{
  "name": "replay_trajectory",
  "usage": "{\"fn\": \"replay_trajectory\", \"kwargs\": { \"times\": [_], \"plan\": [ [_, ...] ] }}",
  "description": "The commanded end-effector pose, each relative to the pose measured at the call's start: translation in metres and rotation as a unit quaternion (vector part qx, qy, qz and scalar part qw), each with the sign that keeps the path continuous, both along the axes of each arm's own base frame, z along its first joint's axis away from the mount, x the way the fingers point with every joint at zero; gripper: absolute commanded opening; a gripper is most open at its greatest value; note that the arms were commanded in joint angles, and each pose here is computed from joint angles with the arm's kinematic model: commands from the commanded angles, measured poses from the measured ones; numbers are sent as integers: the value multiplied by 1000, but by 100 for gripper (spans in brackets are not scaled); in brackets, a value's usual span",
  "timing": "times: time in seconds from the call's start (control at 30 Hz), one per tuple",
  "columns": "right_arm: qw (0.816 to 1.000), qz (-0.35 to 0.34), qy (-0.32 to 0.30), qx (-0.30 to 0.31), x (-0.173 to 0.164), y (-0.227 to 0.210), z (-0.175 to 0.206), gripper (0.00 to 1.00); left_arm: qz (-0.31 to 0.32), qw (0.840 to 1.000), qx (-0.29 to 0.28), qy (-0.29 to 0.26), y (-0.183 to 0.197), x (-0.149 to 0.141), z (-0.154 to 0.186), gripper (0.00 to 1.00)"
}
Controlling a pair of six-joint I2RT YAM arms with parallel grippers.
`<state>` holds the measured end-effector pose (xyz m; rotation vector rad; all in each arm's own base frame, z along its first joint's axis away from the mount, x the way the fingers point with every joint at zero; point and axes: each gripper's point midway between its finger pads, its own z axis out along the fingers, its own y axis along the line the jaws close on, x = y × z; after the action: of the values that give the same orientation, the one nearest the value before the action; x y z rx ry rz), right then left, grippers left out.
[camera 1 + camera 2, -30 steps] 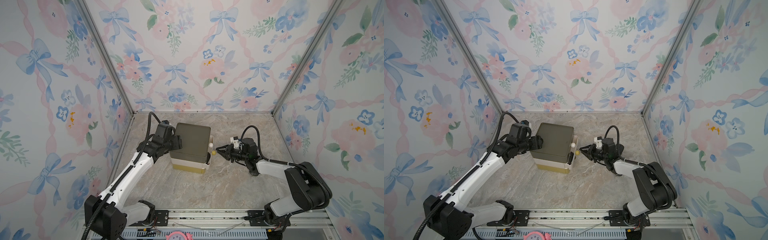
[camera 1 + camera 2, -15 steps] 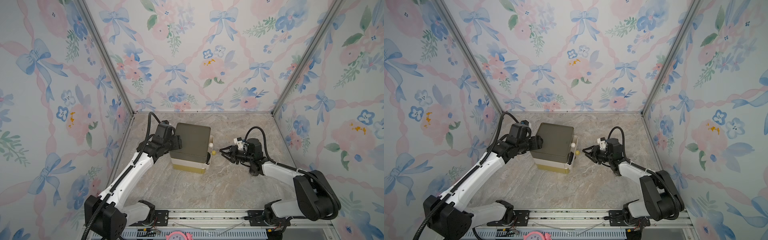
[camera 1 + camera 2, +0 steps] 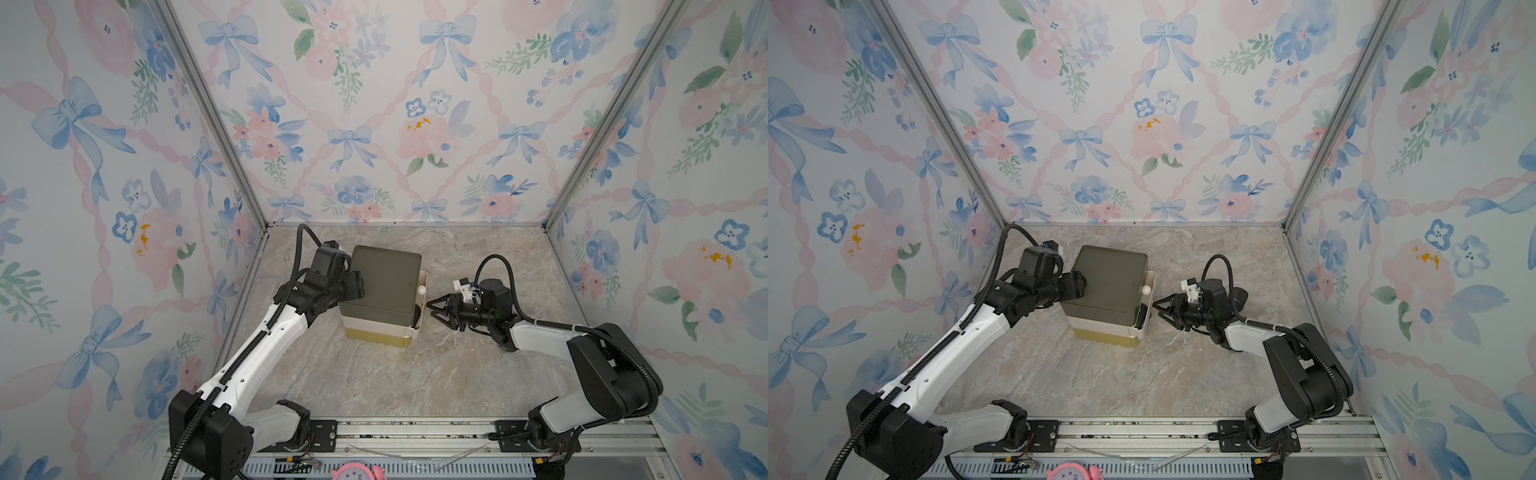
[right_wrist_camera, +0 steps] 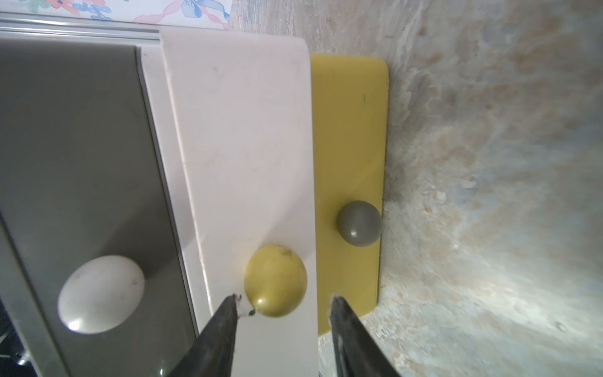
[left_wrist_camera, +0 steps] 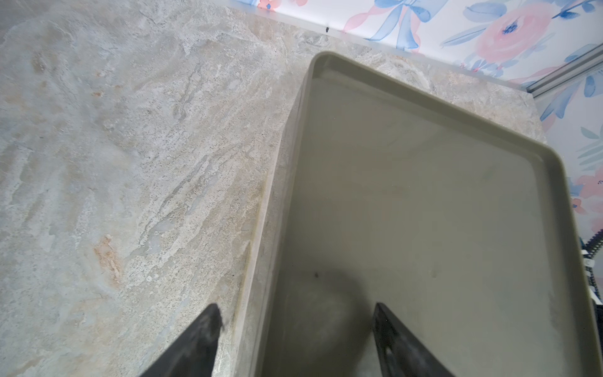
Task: Take the mice out of the drawer
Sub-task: Open the drawer in the storage box.
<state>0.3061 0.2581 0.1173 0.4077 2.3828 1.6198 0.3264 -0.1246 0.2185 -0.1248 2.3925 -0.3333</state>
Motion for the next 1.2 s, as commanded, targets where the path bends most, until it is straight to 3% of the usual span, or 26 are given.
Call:
{"fn": "replay_trajectory", "kwargs": {
  "times": [0.0, 0.63, 1.17],
  "plan": [
    [1000, 6, -17, 19, 8, 9, 12, 46, 2, 999, 19, 36, 3, -10, -21, 74],
    [1000, 0, -9, 29, 15, 11, 4, 30, 21, 998, 30, 42, 10, -10, -28, 74],
    [999, -40, 24, 18, 1, -57, -7, 28, 47, 997, 43, 40, 19, -9, -32, 73]
  ]
}}
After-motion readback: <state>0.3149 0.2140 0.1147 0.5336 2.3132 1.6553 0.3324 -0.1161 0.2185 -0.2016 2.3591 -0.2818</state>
